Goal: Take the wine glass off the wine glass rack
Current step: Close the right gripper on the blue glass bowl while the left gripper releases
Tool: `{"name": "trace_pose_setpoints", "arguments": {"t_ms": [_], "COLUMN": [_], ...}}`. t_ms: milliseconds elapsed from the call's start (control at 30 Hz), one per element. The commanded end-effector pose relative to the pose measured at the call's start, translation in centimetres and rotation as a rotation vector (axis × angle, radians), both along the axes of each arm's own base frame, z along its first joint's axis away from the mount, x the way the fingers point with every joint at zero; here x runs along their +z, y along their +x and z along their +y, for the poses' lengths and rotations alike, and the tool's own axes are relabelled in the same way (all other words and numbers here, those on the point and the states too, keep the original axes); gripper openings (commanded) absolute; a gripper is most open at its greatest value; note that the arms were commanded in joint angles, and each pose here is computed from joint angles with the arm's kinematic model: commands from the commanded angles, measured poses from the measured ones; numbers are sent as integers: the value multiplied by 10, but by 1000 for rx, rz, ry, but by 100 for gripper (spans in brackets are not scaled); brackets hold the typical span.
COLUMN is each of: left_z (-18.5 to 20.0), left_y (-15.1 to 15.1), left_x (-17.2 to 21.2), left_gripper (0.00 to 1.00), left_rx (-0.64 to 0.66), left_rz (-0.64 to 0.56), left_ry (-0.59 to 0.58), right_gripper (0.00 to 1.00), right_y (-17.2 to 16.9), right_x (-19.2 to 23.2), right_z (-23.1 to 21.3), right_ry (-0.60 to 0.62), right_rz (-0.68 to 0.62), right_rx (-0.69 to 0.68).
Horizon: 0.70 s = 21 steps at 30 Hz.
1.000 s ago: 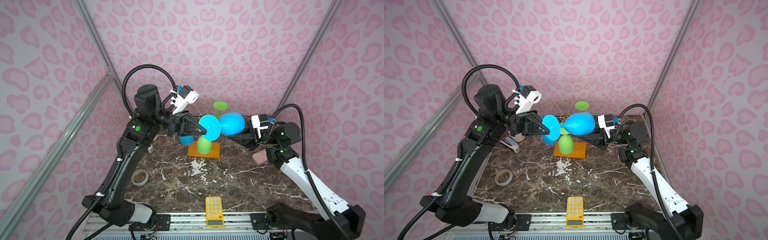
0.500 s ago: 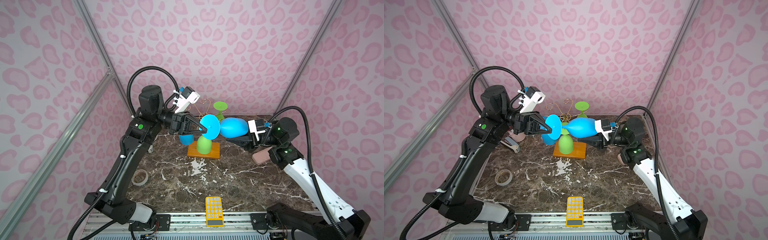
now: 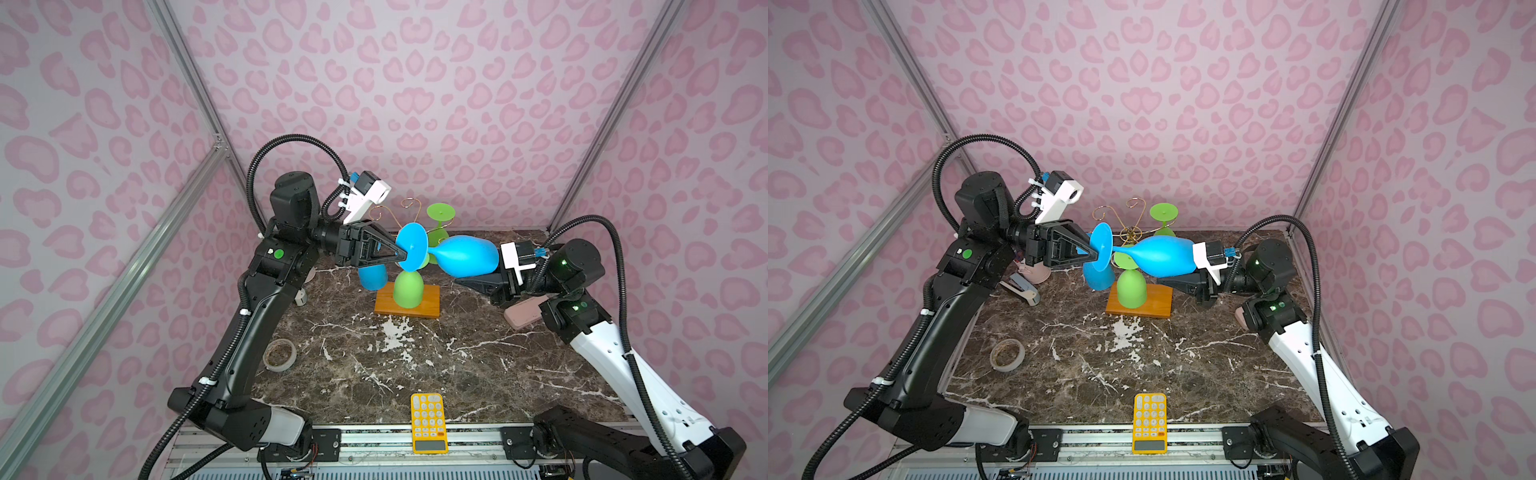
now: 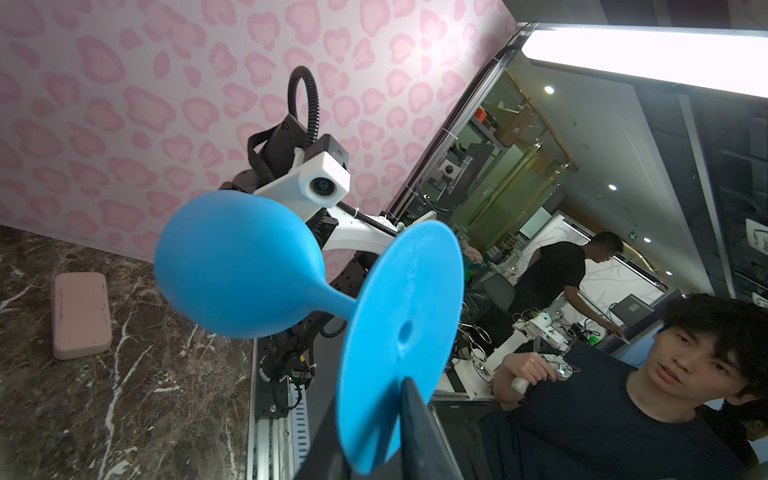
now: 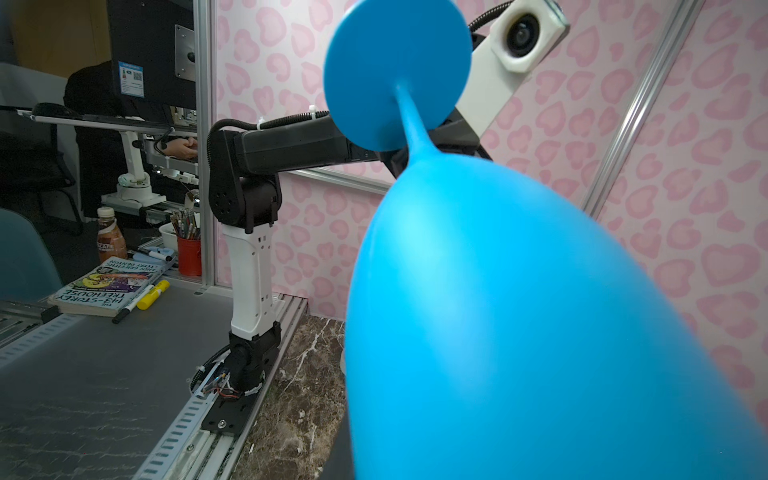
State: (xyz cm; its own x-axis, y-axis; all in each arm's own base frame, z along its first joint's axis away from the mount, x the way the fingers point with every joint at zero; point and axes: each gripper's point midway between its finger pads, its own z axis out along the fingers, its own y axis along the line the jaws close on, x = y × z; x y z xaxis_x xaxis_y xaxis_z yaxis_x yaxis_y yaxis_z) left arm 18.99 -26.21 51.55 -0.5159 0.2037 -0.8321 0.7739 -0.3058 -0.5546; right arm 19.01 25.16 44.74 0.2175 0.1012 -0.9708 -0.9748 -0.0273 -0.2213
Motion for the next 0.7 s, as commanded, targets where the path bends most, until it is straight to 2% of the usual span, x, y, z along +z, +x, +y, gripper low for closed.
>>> {"name": "trace_pose_setpoints", "arguments": {"t_ms": [0,433,667], "left_z": [7,17,25], "left_y": [-11,-7,-1], "left_x": [-4,-3,1], "left_gripper": [34,79,93], "left_rx": [-109,-59,5], "left_rz": [-28,-46,-66], "left_ry": [-9,-13,-19], "right_gripper": [0,0,0], "right_y": [-10,-22,-25], "right_x": [20,32,31], "right_z": [-1,-7,-10], "right_ry": [46,62,60], "right_rz": [-63,-87,-85], "right_rx": [3,-25,-49]}}
